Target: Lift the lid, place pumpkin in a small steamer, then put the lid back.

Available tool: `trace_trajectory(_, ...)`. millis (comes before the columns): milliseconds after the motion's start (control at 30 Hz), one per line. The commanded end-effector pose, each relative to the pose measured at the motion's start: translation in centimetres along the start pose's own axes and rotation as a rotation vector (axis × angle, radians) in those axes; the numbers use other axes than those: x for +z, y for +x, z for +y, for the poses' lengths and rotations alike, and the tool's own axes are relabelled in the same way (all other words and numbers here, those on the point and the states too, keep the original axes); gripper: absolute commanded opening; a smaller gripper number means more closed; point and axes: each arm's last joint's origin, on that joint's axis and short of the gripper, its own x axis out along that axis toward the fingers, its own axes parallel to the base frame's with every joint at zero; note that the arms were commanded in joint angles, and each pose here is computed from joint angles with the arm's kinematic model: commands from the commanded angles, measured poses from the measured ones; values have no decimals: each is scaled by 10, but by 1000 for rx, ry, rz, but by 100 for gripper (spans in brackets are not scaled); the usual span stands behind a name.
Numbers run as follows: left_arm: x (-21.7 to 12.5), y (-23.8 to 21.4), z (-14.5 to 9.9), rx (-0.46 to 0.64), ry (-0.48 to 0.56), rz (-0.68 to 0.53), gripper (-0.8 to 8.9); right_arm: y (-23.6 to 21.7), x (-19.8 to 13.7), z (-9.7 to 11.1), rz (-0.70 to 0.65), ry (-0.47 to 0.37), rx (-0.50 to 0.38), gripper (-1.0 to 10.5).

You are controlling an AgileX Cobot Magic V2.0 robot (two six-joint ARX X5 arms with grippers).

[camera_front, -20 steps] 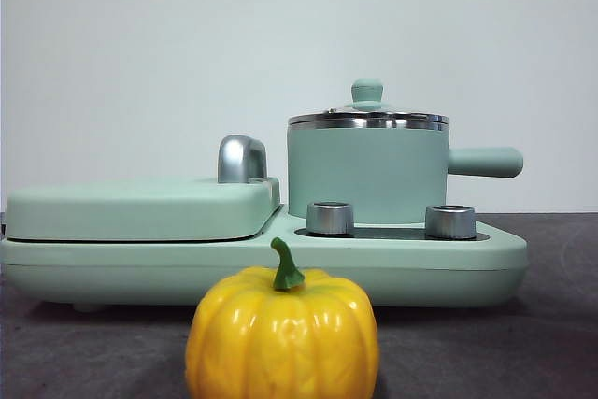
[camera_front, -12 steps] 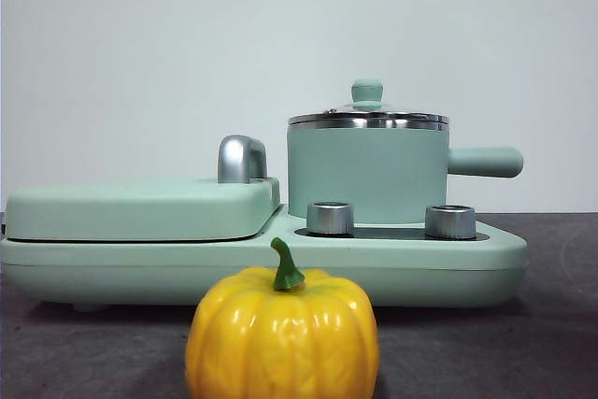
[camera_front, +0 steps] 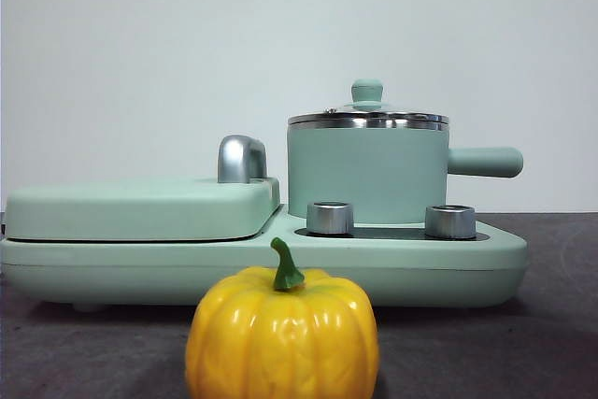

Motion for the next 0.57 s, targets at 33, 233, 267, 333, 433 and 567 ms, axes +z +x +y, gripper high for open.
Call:
trace_trajectory(33,12,-4,-10,-14,12,29,10,-6,18,6,4,9,1,14)
trace_trajectory(233,34,-8,-28,-23,110,122,10,-12,45,17,56,-52,31,14)
trace_trajectory(267,38,-8,-31,-28,135,139,10,-11,49,19,63,-69,40,14)
trace_trajectory(333,44,-6,-37,-34,177,168,10,-10,56,22,80,-91,53,14)
trace_trajectory(433,55,-1,-46,-50,230,220,10,-5,65,27,115,-129,79,14)
trace_trajectory(567,68,10,-58,-80,302,286,10,6,74,32,163,-177,122,14)
